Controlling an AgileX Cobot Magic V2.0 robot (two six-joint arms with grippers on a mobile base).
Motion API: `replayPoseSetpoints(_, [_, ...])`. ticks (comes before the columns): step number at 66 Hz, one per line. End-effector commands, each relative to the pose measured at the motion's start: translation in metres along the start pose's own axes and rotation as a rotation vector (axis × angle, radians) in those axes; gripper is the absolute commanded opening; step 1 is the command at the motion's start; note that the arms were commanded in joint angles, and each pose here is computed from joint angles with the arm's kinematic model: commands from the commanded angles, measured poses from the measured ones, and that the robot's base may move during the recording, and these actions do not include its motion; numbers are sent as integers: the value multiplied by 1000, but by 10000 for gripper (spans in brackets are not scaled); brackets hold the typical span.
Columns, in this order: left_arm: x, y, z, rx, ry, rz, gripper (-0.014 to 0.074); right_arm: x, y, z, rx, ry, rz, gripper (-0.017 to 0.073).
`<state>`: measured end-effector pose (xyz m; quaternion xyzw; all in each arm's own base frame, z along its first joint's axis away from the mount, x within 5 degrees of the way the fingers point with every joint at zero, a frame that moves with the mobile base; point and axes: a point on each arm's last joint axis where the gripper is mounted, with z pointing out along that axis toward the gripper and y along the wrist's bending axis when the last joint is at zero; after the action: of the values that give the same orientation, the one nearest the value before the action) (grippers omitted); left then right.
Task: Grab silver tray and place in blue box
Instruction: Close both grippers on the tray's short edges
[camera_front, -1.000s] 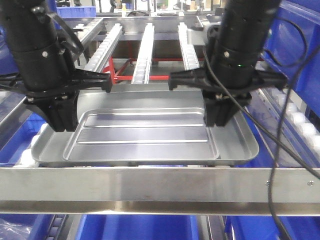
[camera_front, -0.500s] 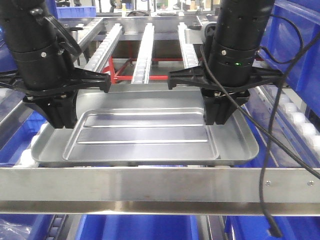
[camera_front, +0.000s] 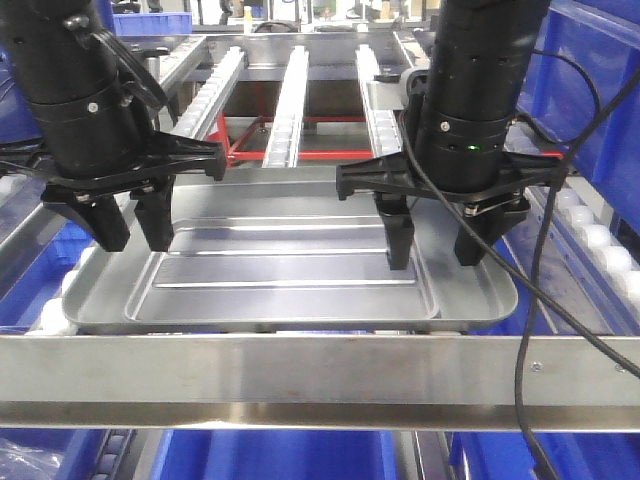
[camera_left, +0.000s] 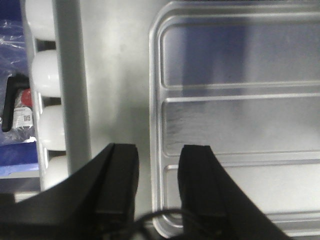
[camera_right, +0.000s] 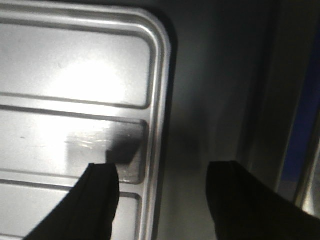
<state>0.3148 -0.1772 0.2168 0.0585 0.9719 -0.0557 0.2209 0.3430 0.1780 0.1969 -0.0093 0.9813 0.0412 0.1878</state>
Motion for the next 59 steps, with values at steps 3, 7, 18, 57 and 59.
replayPoseSetpoints(3, [-12, -3, -20, 42, -90, -14, 158, -15, 3, -26, -46, -112, -4, 461])
replayPoseSetpoints(7, [-12, -4, -20, 44, -93, -14, 158, -16, 3, -26, -49, -117, -4, 443])
replayPoseSetpoints(18, [-10, -4, -10, 33, -65, -14, 158, -16, 4, -23, -49, -116, -5, 433])
replayPoseSetpoints(57, [-7, -6, 7, 31, -27, -26, 158, -15, 4, -15, -45, -104, 1, 433])
replayPoseSetpoints(59, [-7, -6, 7, 35, -33, -26, 158, -15, 4, -13, -43, -100, 0, 433])
